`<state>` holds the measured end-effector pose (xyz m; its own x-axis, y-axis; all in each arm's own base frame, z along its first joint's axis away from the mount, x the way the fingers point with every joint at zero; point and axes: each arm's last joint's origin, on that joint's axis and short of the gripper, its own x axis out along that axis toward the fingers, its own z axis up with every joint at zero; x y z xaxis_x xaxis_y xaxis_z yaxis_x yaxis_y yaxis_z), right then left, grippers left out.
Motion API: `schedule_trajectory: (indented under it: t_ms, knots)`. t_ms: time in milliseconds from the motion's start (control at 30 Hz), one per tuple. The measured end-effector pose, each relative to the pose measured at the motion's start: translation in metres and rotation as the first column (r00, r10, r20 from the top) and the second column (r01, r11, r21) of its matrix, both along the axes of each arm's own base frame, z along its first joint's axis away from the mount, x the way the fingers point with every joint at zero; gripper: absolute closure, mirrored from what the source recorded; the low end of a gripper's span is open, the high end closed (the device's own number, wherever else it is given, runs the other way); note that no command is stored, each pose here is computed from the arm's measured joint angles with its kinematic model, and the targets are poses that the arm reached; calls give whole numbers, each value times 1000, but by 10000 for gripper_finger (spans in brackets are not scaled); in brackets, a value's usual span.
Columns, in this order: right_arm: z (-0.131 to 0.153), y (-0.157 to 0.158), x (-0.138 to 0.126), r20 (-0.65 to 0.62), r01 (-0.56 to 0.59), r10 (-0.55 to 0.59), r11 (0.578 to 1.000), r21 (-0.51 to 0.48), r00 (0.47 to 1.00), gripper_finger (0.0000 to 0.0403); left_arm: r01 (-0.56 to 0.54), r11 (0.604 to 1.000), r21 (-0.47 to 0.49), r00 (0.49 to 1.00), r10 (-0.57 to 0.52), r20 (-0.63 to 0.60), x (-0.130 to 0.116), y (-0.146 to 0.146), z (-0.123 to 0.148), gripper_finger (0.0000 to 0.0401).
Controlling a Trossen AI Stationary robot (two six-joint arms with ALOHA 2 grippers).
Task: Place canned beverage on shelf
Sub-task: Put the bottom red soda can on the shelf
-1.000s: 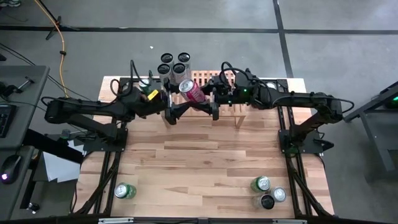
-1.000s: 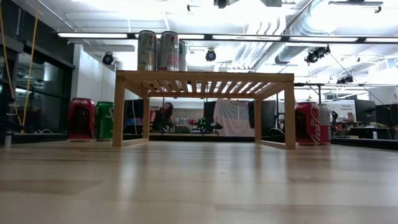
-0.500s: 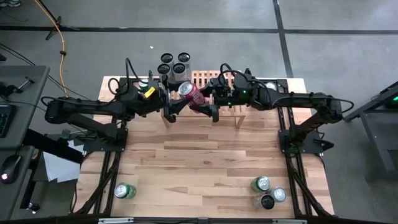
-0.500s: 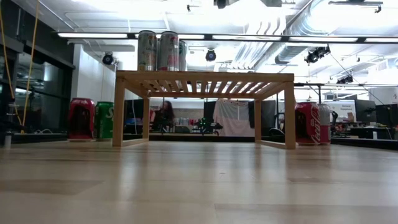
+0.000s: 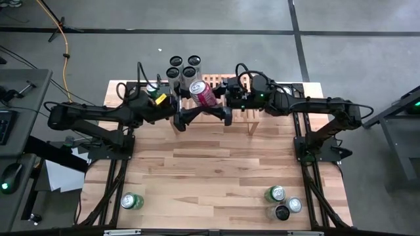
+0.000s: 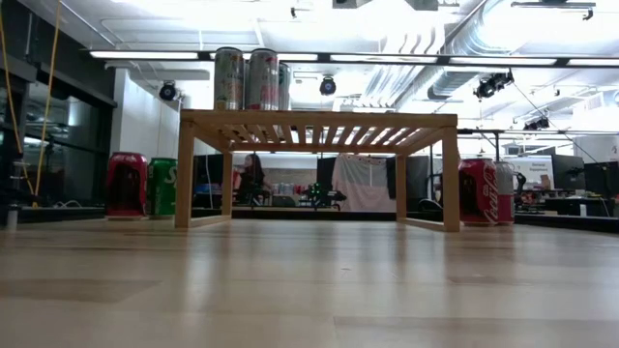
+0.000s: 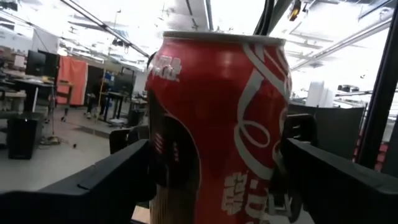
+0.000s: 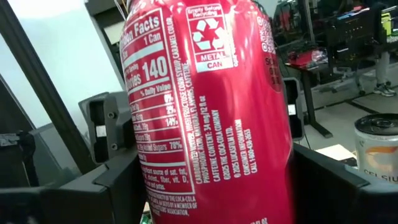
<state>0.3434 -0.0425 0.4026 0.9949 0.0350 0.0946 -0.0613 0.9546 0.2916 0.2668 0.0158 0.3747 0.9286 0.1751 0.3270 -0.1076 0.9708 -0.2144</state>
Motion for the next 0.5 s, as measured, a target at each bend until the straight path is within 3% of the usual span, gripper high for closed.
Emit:
schedule_trajectory:
  t_ms: [167,500]
  knots:
    - [-2,0,0,-25,0,0,1000,7,1000,97,-23,999,37,999,21,42,-2,0,4,41]
    - [-3,6,1,-37,-21,21,1000,7,999,97,7,1000,13,999,-8,53,9,0,-3,41]
